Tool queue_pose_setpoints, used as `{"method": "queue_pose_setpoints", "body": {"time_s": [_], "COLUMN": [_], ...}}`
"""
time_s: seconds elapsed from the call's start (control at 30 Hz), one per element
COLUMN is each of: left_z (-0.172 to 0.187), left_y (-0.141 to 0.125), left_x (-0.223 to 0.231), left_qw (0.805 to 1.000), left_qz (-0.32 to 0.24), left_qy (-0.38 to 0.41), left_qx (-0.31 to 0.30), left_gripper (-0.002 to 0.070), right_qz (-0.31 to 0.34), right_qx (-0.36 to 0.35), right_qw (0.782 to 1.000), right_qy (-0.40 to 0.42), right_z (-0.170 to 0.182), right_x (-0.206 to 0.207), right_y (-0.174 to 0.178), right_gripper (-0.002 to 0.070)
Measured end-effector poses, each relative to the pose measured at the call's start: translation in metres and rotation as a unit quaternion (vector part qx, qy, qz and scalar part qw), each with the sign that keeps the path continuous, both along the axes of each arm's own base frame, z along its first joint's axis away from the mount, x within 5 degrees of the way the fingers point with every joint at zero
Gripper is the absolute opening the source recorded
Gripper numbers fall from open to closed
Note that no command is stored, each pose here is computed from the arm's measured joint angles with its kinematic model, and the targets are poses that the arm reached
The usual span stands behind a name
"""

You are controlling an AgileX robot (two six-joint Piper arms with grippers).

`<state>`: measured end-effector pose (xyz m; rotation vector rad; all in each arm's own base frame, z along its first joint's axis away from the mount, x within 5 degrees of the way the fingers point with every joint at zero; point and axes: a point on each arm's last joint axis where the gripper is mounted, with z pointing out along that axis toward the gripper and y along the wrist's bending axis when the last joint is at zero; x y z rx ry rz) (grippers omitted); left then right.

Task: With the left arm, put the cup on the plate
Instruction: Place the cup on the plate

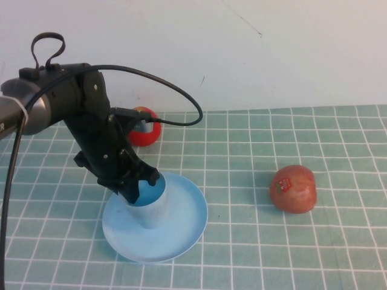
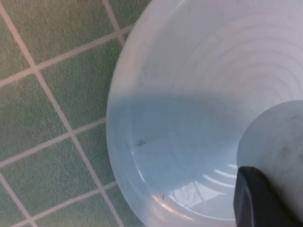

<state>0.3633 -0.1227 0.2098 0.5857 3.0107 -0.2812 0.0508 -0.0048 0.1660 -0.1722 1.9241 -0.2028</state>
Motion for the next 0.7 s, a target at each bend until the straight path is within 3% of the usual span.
{"method": "queue_pose_setpoints", "body": {"time_s": [0.17, 0.43, 0.57, 0.7], "left_z": [-0.001, -0.001, 0.014, 0.059], "left_y": [-0.001, -0.001, 0.000, 0.005], "left_x": [0.004, 0.004, 0.003, -0.002], "left_qw": [1.000, 1.000, 0.999, 0.995], "left_qz": [-0.006, -0.001, -0.003, -0.011], "left_qy": [-0.026, -0.022, -0.039, -0.102], "left_qx": [-0.003, -0.004, -0.006, -0.003], "left_gripper": [0.0027, 0.0279, 0.0225, 0.0134], "right_qz": [0.000, 0.000, 0.000, 0.000], "right_qx": [0.000, 0.000, 0.000, 0.000], "right_qw": [1.000, 1.000, 1.000, 1.000], "right_qy": [0.000, 0.000, 0.000, 0.000], "right_z": [0.000, 0.000, 0.000, 0.000], "right_x": [0.000, 0.000, 0.000, 0.000], "right_y": [0.000, 0.000, 0.000, 0.000], "right_gripper": [-0.0002, -0.0002, -0.0002, -0.0002]}}
